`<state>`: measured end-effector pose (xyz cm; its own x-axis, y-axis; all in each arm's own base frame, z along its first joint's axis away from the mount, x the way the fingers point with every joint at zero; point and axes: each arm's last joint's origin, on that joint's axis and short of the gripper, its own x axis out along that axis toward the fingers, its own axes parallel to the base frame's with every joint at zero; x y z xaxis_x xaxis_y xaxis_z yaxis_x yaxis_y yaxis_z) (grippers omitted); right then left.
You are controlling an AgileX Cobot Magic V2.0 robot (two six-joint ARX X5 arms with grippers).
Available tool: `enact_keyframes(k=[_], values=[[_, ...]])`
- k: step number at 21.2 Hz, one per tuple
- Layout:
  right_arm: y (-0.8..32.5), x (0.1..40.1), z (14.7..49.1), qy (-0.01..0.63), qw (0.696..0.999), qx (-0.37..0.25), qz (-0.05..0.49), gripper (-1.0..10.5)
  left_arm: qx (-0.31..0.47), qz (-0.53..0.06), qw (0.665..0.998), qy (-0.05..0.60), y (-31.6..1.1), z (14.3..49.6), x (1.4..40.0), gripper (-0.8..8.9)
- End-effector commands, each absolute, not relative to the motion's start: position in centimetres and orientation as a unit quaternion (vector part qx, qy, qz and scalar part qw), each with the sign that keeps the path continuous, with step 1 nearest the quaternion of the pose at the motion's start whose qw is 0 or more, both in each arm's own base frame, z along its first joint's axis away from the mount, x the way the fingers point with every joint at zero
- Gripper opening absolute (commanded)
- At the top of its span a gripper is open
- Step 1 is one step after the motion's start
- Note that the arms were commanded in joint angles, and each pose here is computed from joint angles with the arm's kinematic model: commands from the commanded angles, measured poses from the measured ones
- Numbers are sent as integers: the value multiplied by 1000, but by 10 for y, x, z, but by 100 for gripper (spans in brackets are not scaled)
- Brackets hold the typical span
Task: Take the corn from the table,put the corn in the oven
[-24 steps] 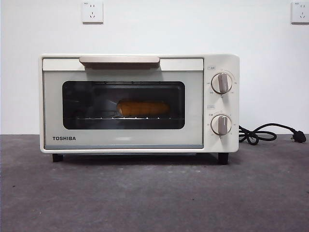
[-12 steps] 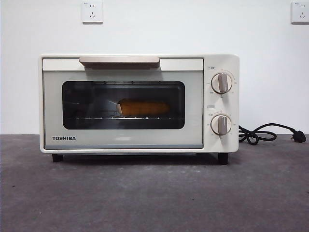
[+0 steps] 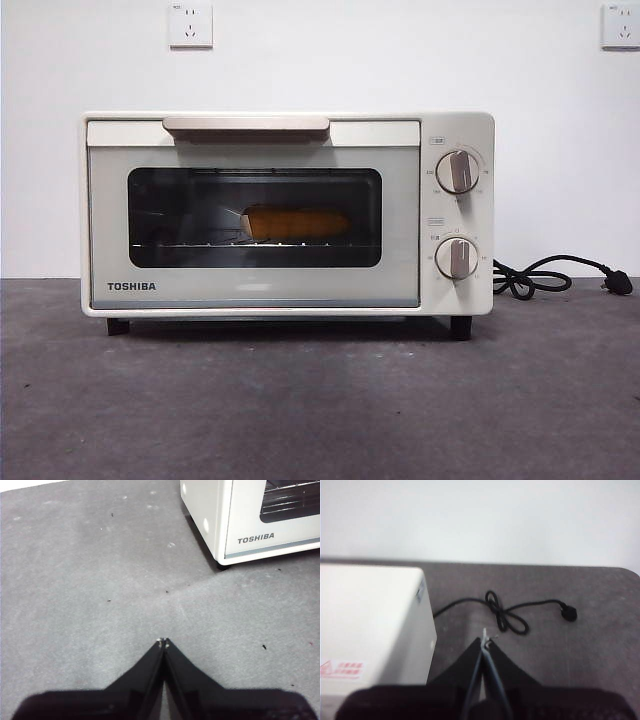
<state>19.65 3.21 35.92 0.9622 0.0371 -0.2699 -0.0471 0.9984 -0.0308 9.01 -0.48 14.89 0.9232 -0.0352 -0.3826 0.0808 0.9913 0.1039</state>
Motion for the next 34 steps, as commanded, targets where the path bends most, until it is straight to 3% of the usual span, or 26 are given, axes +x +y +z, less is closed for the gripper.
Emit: enact_keyframes(k=[1,8,12,17,34], values=[[13,179,321,114,993,-12,-10,-1,61,-28,979,191,-5,148,91,-3],[1,126,196,88,995,12,-34,-1,61,-28,979,191,-5,148,91,-3],[1,111,155,76,996,38,-35,-1,61,-28,979,191,-5,148,91,-3],[0,99,145,123,991,33,-36,-1,61,-28,979,191,-5,148,91,-3],[0,99,145,122,991,31,-35,-1,61,-28,979,191,-5,148,91,-3]])
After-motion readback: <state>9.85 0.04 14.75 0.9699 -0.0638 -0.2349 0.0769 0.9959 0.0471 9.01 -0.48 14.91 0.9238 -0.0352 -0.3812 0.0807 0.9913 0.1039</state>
